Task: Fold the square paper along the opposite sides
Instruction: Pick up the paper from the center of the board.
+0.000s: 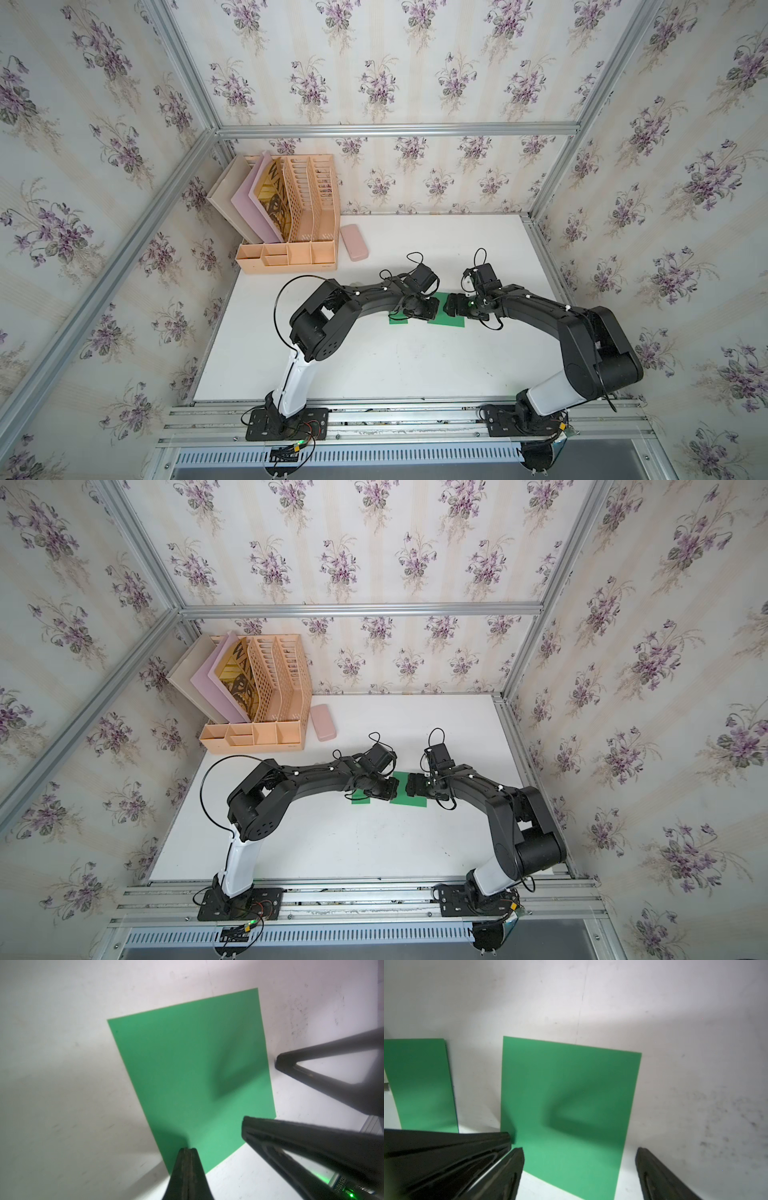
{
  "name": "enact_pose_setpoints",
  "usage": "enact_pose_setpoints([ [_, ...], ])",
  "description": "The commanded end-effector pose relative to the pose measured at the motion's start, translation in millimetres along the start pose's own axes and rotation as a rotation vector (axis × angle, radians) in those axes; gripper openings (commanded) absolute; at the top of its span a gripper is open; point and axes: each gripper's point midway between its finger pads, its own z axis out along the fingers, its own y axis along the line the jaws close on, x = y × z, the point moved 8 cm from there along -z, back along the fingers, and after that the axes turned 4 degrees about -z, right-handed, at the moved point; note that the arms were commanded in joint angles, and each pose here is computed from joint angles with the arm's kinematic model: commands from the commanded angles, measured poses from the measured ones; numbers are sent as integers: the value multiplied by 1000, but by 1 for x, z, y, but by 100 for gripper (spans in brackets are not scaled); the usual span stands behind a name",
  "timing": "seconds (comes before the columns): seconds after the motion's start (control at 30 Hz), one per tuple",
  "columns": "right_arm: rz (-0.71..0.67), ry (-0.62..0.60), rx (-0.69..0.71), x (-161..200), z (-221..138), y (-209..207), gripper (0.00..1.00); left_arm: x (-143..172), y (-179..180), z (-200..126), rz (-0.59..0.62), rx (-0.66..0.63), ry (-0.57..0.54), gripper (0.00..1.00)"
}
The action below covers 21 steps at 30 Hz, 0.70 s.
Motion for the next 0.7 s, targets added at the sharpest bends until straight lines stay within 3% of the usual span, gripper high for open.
enact_pose_setpoints([
  [0.0,31,73,-7,13,8,-3,90,9,10,1,-4,-63,45,0],
  [0.67,46,96,-119,24,12,5,91,5,8,4,8,-64,40,0],
])
